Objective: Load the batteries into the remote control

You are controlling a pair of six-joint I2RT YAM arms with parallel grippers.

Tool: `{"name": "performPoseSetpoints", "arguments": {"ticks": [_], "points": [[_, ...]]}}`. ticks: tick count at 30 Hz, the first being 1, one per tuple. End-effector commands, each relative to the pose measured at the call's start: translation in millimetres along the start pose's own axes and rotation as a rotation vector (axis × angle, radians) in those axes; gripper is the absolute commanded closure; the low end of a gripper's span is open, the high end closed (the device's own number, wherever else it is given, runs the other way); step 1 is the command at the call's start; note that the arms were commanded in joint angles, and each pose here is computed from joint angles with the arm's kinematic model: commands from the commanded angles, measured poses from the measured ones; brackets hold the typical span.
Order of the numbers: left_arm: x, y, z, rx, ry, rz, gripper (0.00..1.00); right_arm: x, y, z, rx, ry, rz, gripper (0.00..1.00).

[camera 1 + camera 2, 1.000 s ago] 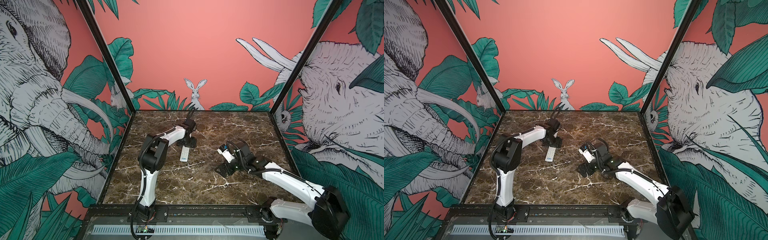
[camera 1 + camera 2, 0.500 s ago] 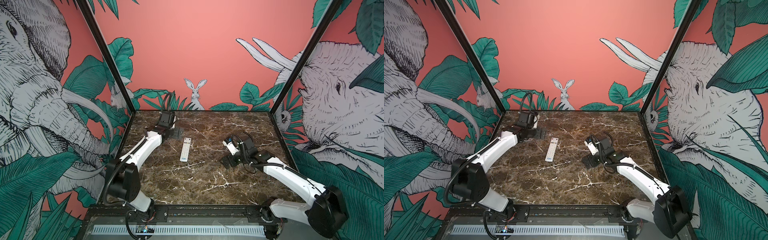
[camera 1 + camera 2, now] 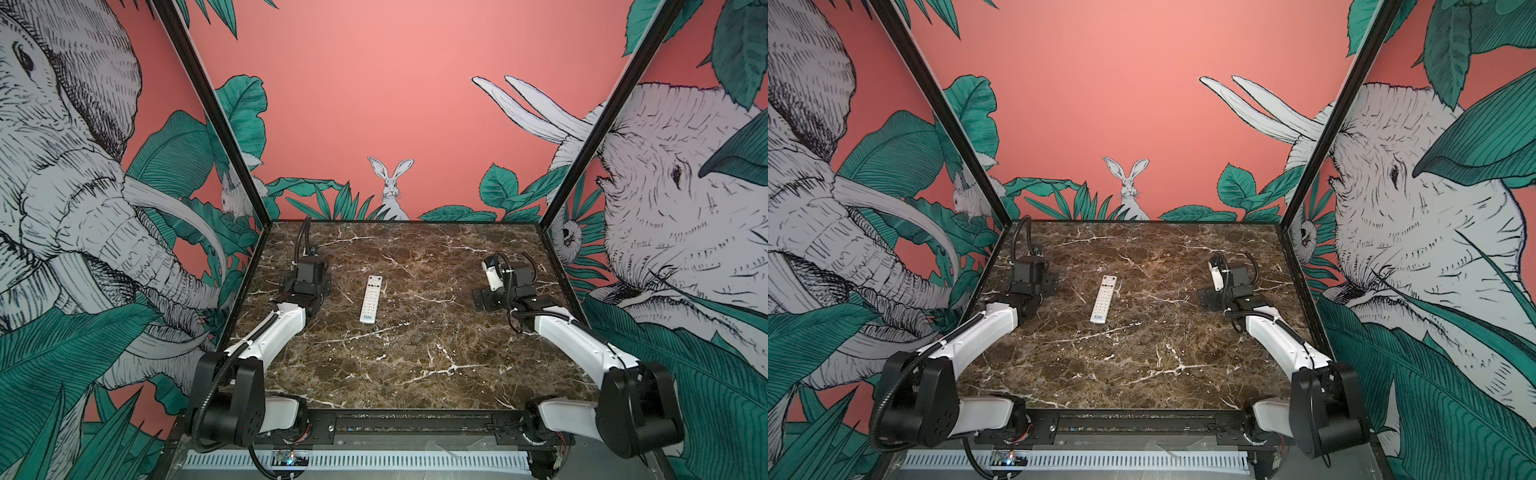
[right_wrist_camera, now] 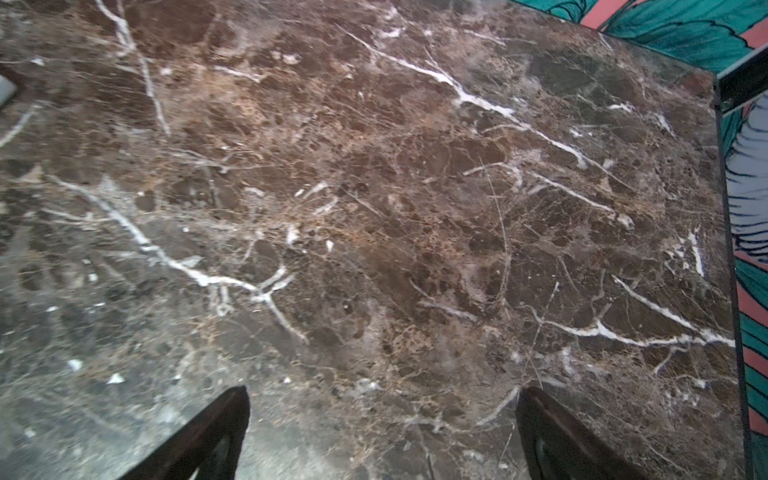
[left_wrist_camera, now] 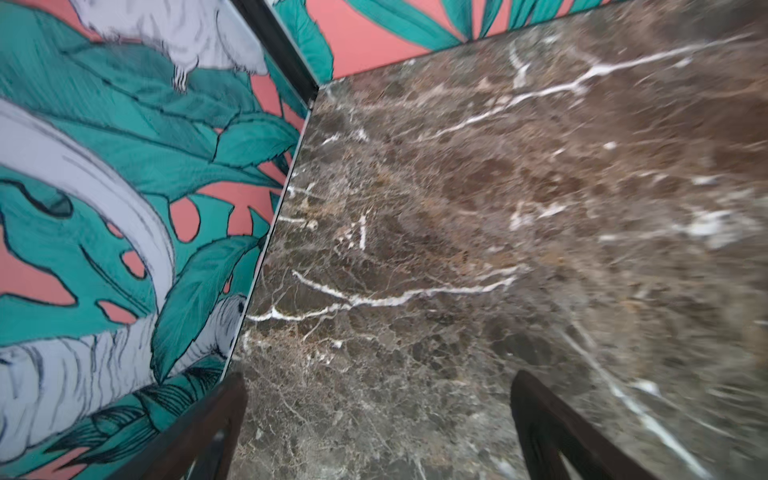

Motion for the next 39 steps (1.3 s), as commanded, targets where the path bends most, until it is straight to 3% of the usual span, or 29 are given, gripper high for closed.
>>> {"name": "performPoseSetpoints", "arguments": {"ticks": [1,4,9,14,16,21,24,26,27,39], "points": [[9.4,-14.2,-3.9,-0.041,0.056,0.081,0.01,-20.2,-15.9,7.1,-0.112,0.033,-0.083,0.00],[0.3,-29.9,-18.1,-0.060,0.052,0.068,0.01,-27.2,-26.0,0.3,-0.207,0.063,-0.104,0.00],[-11.1,-36.4,-16.8,-0.126,0.039,0.013,0.01,-38.6,-30.8,1.2,-0.356,0.000,-0.099,0.00],[-26.6,-43.9,-15.3,-0.241,0.076,-0.072,0.01,-53.8,-41.2,2.7,-0.396,-0.103,-0.085,0.00],[-27.3,-42.7,-16.7,-0.220,0.077,-0.094,0.01,-62.1,-41.9,1.4,-0.403,-0.151,-0.063,0.00],[-26.8,-37.0,-24.6,-0.307,0.114,-0.116,0.01,-61.8,-40.2,-9.5,-0.481,-0.156,-0.050,0.00],[-27.9,-35.4,-30.8,-0.383,0.132,-0.095,0.00,-59.8,-40.4,-10.2,-0.466,-0.140,-0.038,0.01],[-28.0,-38.6,-33.5,-0.317,0.134,-0.109,0.00,-63.7,-40.5,-10.8,-0.462,-0.158,-0.064,0.01],[-26.6,-38.6,-30.9,-0.357,0.137,-0.090,0.01,-66.5,-40.6,-9.9,-0.460,-0.168,-0.083,0.01],[-26.9,-37.7,-33.4,-0.327,0.137,-0.101,0.00,-63.8,-32.6,-16.4,-0.519,-0.159,-0.083,0.01]]}}
Point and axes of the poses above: each gripper's point midway between its finger pads, its own y axis back along the fingers, its own x axis along the line the jaws close on, z = x × y, the point moved 4 cm from there along y, back along the fingers, and after that the axes turned 11 degrees about -y, right-handed, at the moved point
